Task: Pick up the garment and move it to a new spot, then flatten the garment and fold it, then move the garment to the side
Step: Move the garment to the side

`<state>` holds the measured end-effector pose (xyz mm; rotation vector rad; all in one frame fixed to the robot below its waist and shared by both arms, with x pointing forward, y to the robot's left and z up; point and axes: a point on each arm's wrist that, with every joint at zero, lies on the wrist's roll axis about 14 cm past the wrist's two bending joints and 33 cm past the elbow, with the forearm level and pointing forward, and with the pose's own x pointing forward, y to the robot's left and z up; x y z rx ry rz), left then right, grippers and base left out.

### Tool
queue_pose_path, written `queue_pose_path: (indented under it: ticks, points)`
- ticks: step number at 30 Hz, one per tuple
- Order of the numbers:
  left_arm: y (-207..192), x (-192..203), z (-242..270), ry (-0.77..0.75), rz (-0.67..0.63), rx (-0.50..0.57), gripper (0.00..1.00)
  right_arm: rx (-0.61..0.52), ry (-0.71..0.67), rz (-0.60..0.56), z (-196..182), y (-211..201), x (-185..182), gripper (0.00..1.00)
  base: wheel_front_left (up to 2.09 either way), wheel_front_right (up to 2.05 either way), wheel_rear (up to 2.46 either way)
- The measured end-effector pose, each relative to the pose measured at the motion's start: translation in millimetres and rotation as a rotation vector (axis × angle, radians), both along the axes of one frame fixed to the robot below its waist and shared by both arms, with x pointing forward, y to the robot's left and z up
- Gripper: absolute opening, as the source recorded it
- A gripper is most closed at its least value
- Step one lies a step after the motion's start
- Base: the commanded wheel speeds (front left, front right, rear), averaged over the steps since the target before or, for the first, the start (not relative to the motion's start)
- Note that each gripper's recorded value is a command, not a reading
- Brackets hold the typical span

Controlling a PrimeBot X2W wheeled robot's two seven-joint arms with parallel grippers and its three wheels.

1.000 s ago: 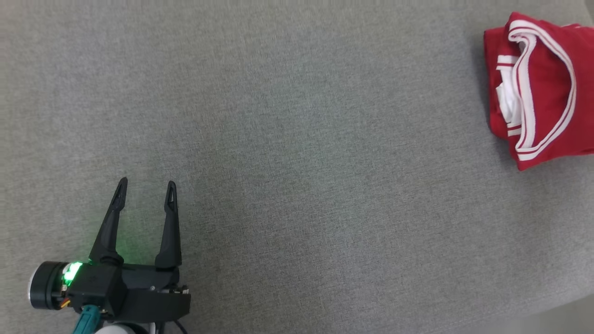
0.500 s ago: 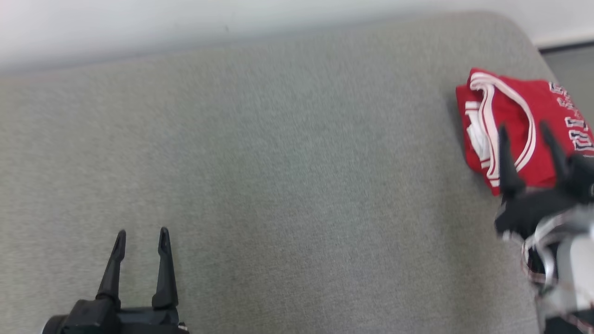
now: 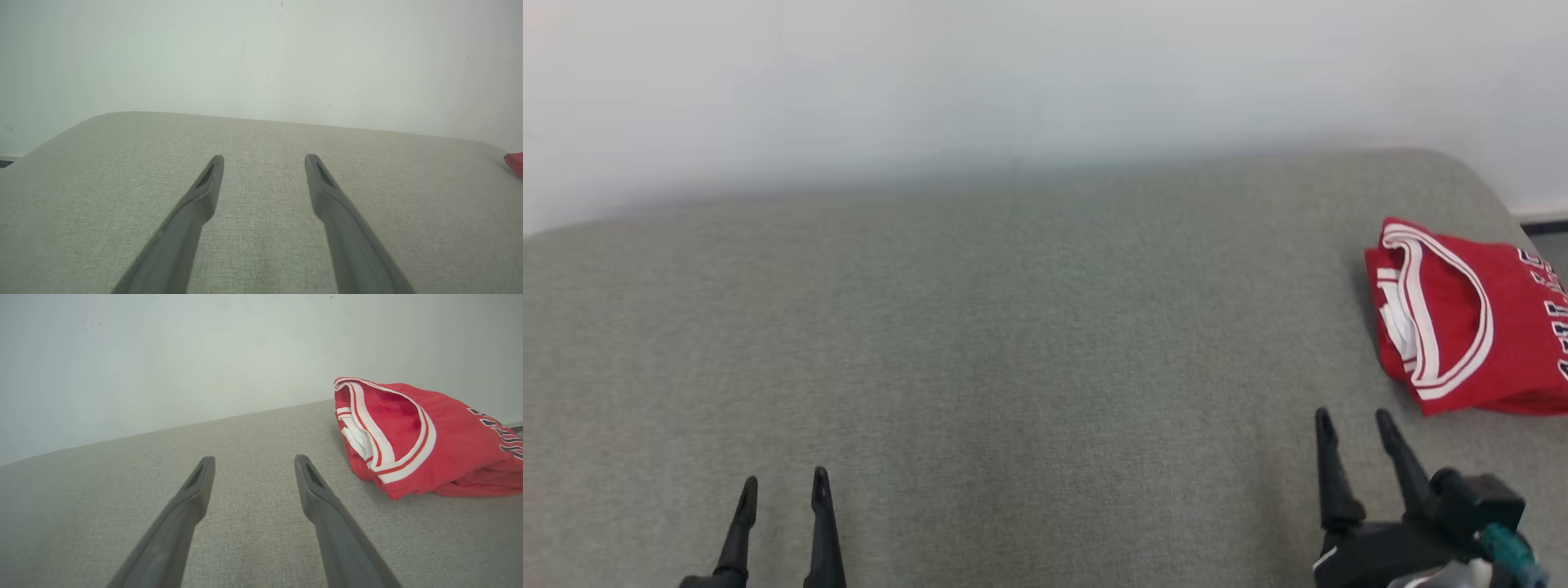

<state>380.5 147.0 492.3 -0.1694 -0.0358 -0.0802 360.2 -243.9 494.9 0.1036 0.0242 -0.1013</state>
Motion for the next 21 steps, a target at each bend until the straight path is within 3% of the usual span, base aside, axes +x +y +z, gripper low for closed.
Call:
queue_pose_path:
  ticks: [21]
  points:
    - [38,-38,-2,0.014,0.143,-0.005,1.0,0.024,-0.01,0.074,-10,37,-28,1.0,0.0,0.0,0.0]
